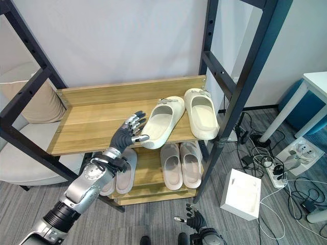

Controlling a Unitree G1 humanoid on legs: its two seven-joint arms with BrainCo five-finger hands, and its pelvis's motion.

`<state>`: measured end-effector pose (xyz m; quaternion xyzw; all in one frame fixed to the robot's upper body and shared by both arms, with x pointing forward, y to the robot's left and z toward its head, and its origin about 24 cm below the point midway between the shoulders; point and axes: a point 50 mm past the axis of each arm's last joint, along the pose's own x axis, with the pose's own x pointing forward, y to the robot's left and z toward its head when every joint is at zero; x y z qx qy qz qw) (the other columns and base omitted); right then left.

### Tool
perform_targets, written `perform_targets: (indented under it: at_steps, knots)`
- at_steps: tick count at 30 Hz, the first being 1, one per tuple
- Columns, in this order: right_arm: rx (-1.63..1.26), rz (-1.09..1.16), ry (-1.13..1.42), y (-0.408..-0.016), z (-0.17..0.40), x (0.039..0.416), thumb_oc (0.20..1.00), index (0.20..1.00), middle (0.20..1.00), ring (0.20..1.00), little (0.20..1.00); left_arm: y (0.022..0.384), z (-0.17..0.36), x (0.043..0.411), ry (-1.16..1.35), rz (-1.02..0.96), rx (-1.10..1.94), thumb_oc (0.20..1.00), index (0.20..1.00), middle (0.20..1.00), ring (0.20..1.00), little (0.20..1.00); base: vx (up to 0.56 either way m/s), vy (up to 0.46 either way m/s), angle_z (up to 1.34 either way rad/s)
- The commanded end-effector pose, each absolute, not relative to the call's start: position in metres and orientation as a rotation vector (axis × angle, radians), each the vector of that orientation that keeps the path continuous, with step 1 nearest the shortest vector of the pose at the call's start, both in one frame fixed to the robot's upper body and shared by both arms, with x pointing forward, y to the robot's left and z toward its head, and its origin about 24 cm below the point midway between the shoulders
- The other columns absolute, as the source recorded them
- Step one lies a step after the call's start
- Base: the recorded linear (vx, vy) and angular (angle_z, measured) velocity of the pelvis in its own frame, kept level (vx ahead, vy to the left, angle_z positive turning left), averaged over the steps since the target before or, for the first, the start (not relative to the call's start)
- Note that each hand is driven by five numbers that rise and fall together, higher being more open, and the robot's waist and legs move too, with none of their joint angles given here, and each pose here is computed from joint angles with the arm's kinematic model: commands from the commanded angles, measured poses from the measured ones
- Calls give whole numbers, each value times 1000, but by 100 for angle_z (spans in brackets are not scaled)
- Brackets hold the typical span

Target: Arrange the slippers neatly on the shoe rack.

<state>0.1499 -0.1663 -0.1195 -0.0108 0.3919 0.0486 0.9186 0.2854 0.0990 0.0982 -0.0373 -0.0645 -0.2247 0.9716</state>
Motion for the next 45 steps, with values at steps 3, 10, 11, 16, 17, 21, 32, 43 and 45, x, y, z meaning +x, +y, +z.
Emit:
perform_targets:
  at_steps: [3, 10, 11, 16, 17, 21, 32, 43, 45]
  knots:
    - [23, 137, 741, -149, -111, 170, 1000, 1000, 1000, 1000, 1000, 77, 139, 301, -274, -534, -102, 1000, 1000, 1000, 1000, 1000, 0, 0, 0]
    - [32, 128, 735, -150, -110, 168, 1000, 1000, 1000, 1000, 1000, 60, 146, 309, -290, -535, -114, 1000, 1000, 1000, 1000, 1000, 3, -1, -2]
    - [31, 123, 741, -151, -111, 167, 1000, 1000, 1000, 1000, 1000, 56, 147, 313, -289, -526, -115, 1000, 1000, 1000, 1000, 1000, 0, 0, 0]
    - [33, 104, 740, -155, -112, 165, 1000, 1000, 1000, 1000, 1000, 48, 147, 324, -278, -489, -82, 1000, 1000, 1000, 1000, 1000, 0, 0, 0]
    - [31, 103, 735, -155, -111, 165, 1000, 1000, 1000, 1000, 1000, 48, 147, 326, -281, -484, -71, 1000, 1000, 1000, 1000, 1000, 4, -3, -6]
    - [32, 96, 742, -157, -112, 162, 1000, 1000, 1000, 1000, 1000, 47, 145, 329, -275, -478, -35, 1000, 1000, 1000, 1000, 1000, 2, -2, -2]
    - [33, 89, 739, -159, -112, 161, 1000, 1000, 1000, 1000, 1000, 52, 147, 334, -314, -454, 110, 1000, 1000, 1000, 1000, 1000, 8, -3, -3]
    - [22, 72, 720, -162, -111, 159, 1000, 1000, 1000, 1000, 1000, 58, 141, 356, -311, -306, 348, 1000, 1000, 1000, 1000, 1000, 8, 2, -2]
    - [21, 64, 719, -164, -111, 157, 1000, 1000, 1000, 1000, 1000, 58, 141, 358, -312, -295, 379, 1000, 1000, 1000, 1000, 1000, 15, 2, -2]
